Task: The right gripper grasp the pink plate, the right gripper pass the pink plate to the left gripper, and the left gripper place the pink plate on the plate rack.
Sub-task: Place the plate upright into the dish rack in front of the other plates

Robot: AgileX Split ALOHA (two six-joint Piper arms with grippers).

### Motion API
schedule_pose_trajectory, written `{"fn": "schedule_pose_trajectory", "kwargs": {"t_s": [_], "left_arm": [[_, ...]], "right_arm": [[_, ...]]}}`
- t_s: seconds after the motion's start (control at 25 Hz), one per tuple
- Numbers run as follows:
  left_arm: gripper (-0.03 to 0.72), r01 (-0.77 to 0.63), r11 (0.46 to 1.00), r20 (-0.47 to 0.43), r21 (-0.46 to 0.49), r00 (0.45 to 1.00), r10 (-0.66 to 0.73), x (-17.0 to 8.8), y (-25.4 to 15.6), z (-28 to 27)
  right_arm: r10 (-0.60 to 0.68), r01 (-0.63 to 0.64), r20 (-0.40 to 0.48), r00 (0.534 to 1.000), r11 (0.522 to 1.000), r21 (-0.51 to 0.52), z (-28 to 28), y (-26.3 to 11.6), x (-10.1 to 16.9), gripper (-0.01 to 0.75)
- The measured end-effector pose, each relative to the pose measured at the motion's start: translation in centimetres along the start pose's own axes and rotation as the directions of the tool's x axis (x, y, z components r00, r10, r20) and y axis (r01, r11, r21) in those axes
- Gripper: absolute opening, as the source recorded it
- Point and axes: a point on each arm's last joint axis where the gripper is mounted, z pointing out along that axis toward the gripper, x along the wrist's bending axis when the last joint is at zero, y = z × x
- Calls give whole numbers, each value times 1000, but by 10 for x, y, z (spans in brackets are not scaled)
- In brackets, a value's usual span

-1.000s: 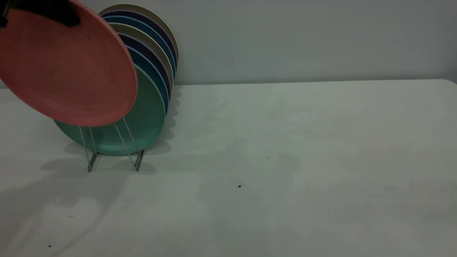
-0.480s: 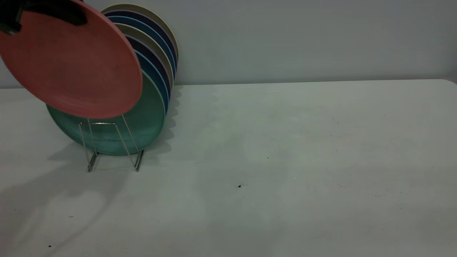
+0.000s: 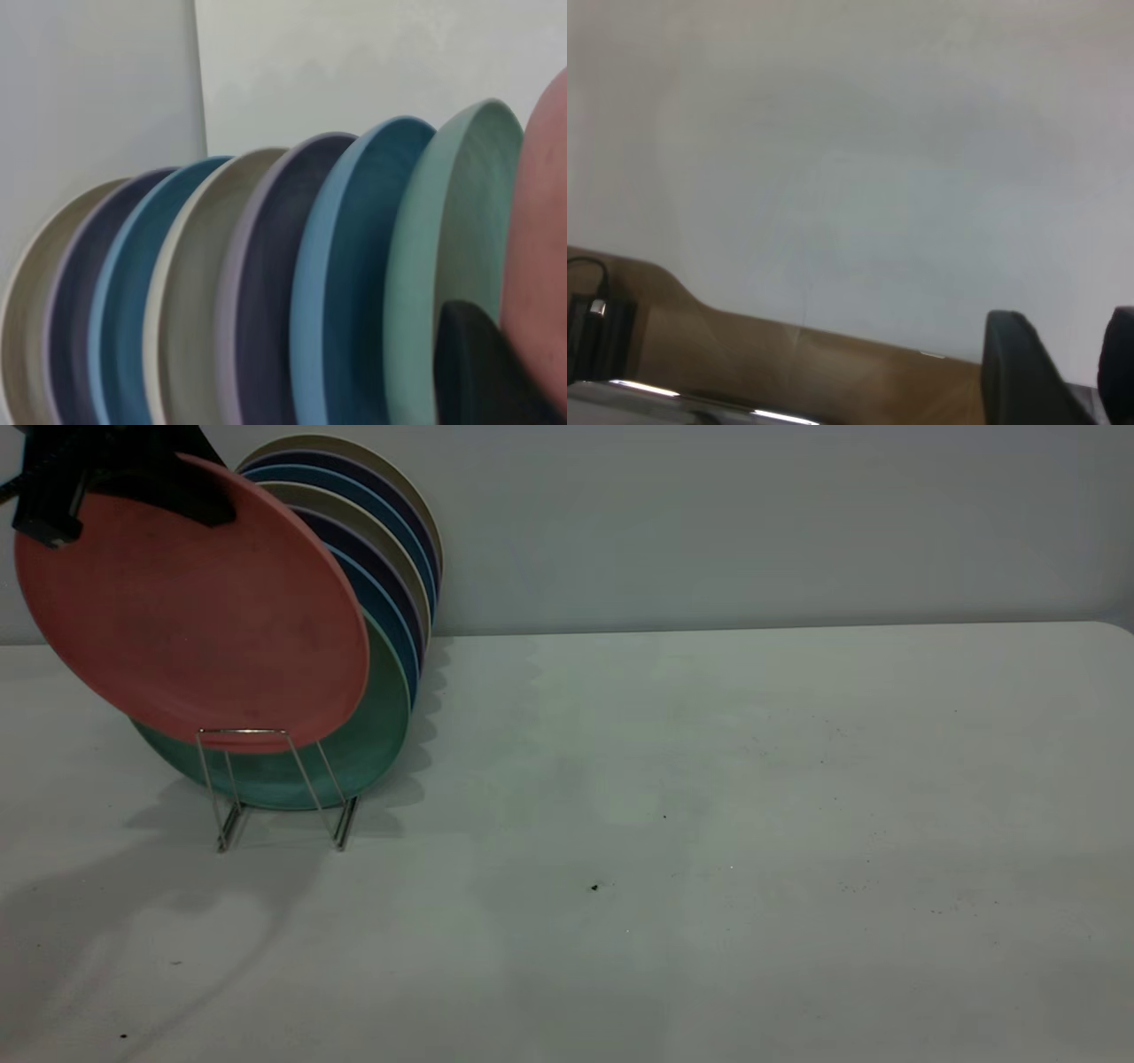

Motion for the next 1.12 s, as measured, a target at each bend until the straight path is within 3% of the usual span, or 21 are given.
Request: {"fn": "schedule_pose_trajectory", "kwargs": {"t_s": [0.68,1.12], "left_arm": [[128,96,995,52,11,994,-96,-8,-11,25],[360,228,973,40,30,973,-229,-7,-21,22]], "right_arm": [[-6,6,21,1000,1000,-11,1,1,-2,243],[-3,4,21,1000,1000,-10,1,1,-2,243]]}}
